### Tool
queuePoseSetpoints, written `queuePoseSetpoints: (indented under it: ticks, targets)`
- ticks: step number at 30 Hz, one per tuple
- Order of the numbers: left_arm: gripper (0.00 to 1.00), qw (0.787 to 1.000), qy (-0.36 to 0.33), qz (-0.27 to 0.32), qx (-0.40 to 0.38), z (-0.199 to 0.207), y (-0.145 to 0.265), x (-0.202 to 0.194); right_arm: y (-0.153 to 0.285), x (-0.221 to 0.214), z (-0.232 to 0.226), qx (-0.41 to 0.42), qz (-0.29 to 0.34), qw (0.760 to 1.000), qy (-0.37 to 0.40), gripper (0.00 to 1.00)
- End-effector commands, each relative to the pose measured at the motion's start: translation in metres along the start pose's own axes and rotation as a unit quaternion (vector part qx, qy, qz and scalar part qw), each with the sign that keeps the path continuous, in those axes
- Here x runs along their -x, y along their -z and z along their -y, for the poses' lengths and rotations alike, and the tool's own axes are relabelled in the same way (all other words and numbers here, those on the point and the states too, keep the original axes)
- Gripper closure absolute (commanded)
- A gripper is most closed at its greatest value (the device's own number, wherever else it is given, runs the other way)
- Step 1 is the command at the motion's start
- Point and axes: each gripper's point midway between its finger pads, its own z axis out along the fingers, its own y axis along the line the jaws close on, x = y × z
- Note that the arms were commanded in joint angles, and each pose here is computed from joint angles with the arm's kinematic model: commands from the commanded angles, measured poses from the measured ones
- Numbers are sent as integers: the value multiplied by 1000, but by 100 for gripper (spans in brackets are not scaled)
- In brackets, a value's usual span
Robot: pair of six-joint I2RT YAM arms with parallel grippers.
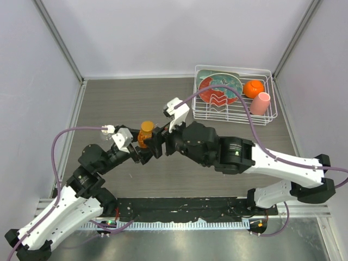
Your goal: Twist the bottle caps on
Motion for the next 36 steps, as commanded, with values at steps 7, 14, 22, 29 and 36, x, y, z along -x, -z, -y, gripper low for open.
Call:
queuePoseSetpoints:
  ticks: [7, 14, 22, 29, 36]
  targets:
    - [87, 983, 31, 35, -180, 64, 9, 29, 77, 36, -22, 162, 37, 986, 31, 7]
    - [88, 911, 15, 11, -411, 132, 54, 28, 108, 31, -63, 313, 37, 943, 101, 10]
    - [88, 883, 2, 11, -470, 145, 72, 34, 116, 22, -94, 405, 31, 904, 131, 22]
    - [89, 880, 7, 8, -475, 147, 74, 35, 111, 16, -103, 425, 35, 895, 132, 24]
    - [90, 883, 10, 11, -469, 146, 72, 36, 99, 6, -115, 441, 25, 887, 134, 27]
